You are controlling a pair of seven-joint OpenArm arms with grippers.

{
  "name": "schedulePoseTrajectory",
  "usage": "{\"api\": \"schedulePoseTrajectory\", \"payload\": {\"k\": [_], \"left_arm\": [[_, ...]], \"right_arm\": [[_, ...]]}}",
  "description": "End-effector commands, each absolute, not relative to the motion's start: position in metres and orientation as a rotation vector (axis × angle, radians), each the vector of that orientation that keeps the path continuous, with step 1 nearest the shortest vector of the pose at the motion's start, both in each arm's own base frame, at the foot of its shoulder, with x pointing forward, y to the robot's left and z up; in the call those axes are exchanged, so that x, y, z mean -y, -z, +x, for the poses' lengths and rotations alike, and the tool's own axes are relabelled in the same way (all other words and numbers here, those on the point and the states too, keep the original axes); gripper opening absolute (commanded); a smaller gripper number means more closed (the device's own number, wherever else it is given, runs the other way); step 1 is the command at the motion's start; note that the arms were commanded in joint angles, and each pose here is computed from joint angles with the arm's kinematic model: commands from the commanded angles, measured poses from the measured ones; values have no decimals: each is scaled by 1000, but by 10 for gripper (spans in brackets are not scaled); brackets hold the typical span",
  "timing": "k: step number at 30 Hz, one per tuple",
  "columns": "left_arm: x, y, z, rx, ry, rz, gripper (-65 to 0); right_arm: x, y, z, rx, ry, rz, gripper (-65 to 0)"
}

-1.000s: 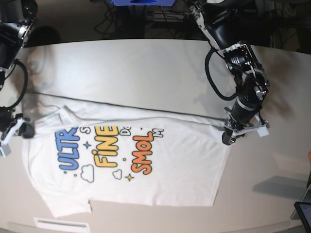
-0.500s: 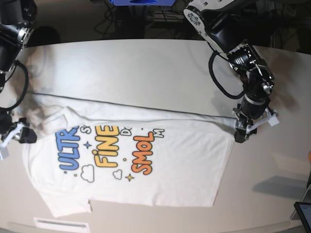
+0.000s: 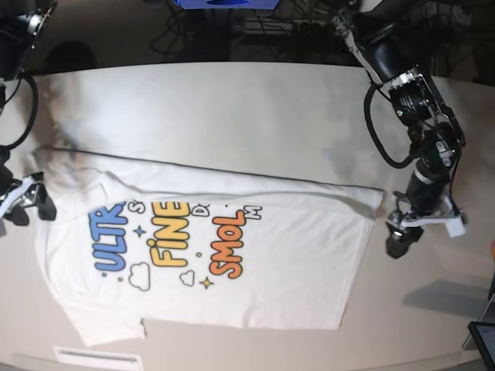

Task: Fold the T-shirt properly
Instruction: 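Release the shirt and reposition both grippers at the shoulder edge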

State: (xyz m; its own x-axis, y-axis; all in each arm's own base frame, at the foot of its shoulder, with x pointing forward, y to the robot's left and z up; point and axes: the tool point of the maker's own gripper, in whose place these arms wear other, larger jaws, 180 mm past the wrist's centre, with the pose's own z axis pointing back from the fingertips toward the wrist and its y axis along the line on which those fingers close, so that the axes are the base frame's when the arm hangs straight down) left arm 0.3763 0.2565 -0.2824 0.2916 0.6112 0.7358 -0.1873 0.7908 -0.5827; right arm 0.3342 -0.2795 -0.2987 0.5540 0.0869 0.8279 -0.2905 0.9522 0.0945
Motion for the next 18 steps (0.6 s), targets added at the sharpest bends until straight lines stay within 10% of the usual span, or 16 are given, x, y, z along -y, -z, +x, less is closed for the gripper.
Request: {"api": "schedulePoseTrajectory", "payload": {"k": [1, 6, 11, 14, 18], "left_arm": [[-251, 262, 377, 1213, -468, -380, -296], [-238, 280, 329, 1148, -307, -156, -324], [-251, 307, 296, 1095, -252, 18, -645], [-242, 312, 288, 1126, -169, 72, -650], [-238, 325, 289, 1113, -136, 92, -650]], "right_arm": [[269, 275, 338, 1026, -303, 226, -244], [227, 297, 298, 919, -523, 146, -296], [214, 341, 269, 776, -583, -2, -522], [208, 361, 262, 731, -586, -83, -650], [187, 375, 257, 728, -628, -128, -641]]}}
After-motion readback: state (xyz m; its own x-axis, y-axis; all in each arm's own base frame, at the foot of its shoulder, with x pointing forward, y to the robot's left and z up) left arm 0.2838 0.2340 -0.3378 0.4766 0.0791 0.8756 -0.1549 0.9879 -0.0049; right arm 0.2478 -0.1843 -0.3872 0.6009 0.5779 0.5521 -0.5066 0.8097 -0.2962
